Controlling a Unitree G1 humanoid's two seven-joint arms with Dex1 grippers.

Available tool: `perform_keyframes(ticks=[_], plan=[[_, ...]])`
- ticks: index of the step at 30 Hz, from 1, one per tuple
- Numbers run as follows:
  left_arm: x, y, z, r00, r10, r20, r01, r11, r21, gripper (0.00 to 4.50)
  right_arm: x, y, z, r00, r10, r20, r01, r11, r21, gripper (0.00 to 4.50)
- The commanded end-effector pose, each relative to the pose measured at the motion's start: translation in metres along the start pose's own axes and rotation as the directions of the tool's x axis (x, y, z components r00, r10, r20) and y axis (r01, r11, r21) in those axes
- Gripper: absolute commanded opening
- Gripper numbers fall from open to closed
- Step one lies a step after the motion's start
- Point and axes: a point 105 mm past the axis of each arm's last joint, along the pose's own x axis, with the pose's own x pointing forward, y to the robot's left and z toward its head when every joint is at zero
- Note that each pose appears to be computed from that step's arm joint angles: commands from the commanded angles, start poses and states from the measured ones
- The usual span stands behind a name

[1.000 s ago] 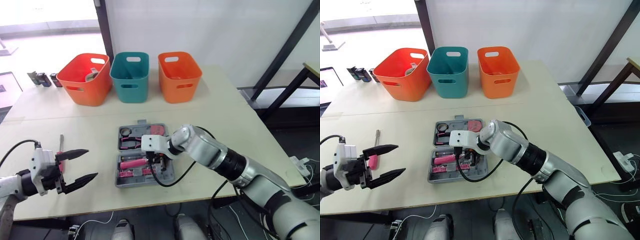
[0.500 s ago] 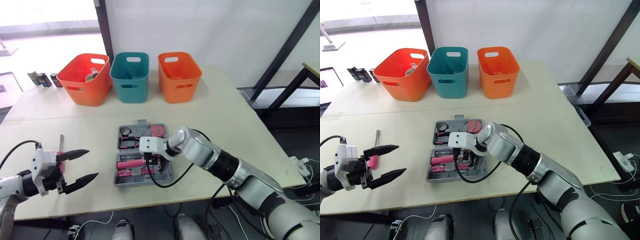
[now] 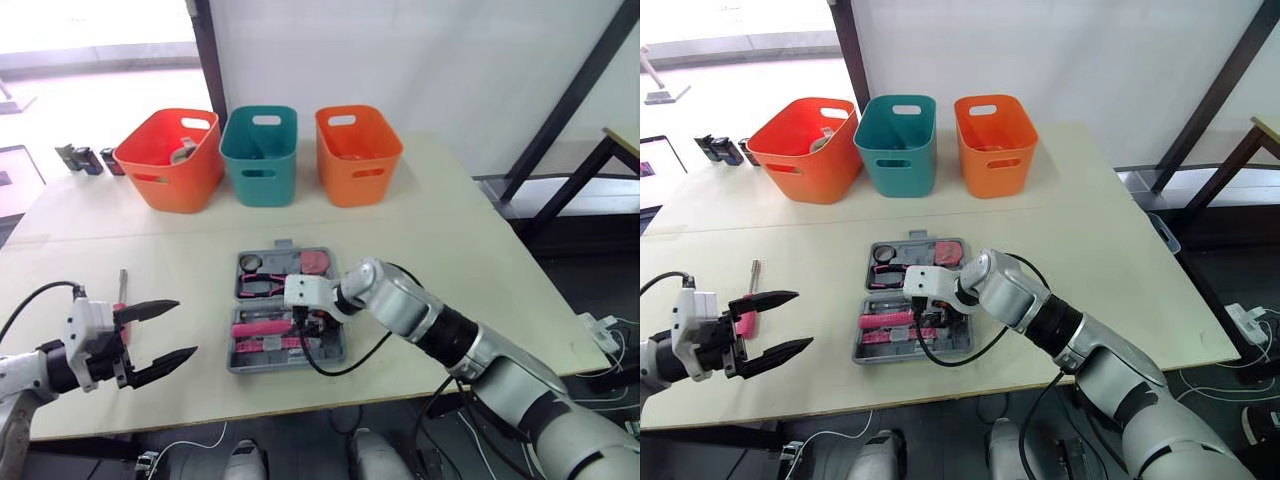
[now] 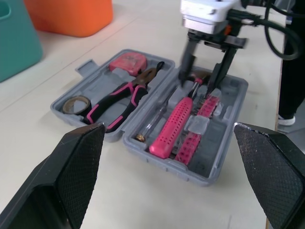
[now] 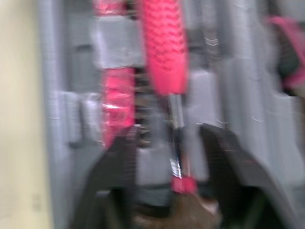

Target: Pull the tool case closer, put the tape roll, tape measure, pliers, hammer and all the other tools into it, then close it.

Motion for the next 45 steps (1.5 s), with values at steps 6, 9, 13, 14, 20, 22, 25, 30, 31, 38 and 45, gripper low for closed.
perform_keyframes(ticks=[6,9,13,14,20,22,25,30,31,38,45], plan=[[0.002,0.003,0.005,1.0,0.003,0.017,-0.004,1.0,0.031,4.5,-0.019,-0.011,0.029,0.989,-0.038,0.14,0.035,0.999,0.019,3.6],[0.002,0.003,0.005,1.0,0.002,0.019,-0.002,0.999,0.032,4.5,-0.018,-0.004,0.04,0.977,-0.008,0.212,-0.002,0.999,0.051,2.7],[0.003,0.004,0.004,1.0,0.001,0.019,-0.002,0.999,0.033,4.5,-0.013,0.006,0.047,0.964,0.025,0.264,-0.044,0.997,0.066,0.65],[0.003,0.004,0.004,1.0,0.002,0.019,-0.002,0.999,0.033,4.5,-0.011,0.008,0.048,0.962,0.03,0.272,-0.051,0.996,0.068,0.11],[0.004,0.006,0.004,1.0,0.003,0.018,-0.004,0.999,0.036,4.5,0.005,0.015,0.039,0.96,0.047,0.277,-0.074,0.993,0.088,0.04],[0.004,0.006,0.004,1.0,0.004,0.017,-0.004,0.999,0.037,4.5,0.009,0.015,0.034,0.962,0.045,0.27,-0.074,0.992,0.099,0.04],[0.004,0.006,0.005,1.0,0.003,0.018,-0.003,0.999,0.039,4.5,0.015,0.012,0.028,0.965,0.023,0.261,-0.055,0.992,0.117,0.04],[0.005,0.006,0.006,1.0,0.0,0.02,0.0,0.999,0.041,4.5,0.027,0.007,0.014,0.973,-0.006,0.229,-0.034,0.985,0.172,0.04],[0.005,0.006,0.006,1.0,-0.001,0.02,0.0,0.999,0.041,4.5,0.029,0.007,0.011,0.976,-0.006,0.22,-0.035,0.983,0.182,0.04],[0.006,0.005,0.008,1.0,-0.002,0.021,0.001,0.999,0.044,4.5,0.046,0.017,-0.022,0.995,0.049,0.089,-0.071,0.963,0.26,0.04],[0.007,0.005,0.009,1.0,-0.001,0.021,0.0,0.999,0.046,4.5,0.056,0.034,-0.048,0.994,0.11,-0.028,-0.101,0.967,0.235,0.04]])
